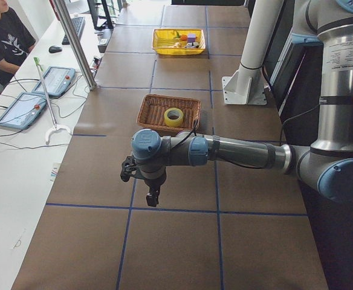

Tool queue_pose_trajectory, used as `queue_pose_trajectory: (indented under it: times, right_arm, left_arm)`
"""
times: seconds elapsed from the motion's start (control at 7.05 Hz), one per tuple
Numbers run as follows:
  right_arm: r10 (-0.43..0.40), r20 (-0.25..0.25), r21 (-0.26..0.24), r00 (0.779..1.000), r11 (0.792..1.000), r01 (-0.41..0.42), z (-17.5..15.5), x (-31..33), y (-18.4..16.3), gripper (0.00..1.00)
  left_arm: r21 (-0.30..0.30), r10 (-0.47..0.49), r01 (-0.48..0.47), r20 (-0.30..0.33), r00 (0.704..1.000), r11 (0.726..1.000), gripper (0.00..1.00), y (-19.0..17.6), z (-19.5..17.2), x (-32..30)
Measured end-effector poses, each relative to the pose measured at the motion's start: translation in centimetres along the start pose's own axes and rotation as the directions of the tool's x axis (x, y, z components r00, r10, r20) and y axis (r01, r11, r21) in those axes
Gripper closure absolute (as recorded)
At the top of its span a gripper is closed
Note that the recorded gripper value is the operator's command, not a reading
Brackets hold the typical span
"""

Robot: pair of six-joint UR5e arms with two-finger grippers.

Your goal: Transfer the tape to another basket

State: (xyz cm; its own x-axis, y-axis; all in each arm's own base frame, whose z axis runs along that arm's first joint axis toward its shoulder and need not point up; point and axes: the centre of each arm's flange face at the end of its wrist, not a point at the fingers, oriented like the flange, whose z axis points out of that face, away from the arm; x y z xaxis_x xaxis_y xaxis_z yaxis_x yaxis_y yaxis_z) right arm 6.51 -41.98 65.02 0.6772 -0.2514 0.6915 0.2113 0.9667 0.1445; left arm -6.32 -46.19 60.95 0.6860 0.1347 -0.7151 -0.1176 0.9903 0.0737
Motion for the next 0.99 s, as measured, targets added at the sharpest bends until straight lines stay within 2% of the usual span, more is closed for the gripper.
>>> queue_pose_trajectory:
  times: [0.28, 0.99]
  right_arm:
    - [-0.008, -0.01, 0.0, 1.0, 1.0, 0.008, -0.11, 0.42, -1.91, 0.0]
    - [-0.007, -0.009, 0.004, 1.0, 1.0, 0.007, -0.24, 0.47, -2.07, 0.0]
  left_arm:
    - [-0.017, -0.019, 0.019, -0.002, 1.0, 1.0, 0.0, 0.25, 0.02, -0.01]
    - [-0.022, -0.02, 0.02, -0.002, 1.0, 1.0, 0.0, 1.07, 0.55, -0.34]
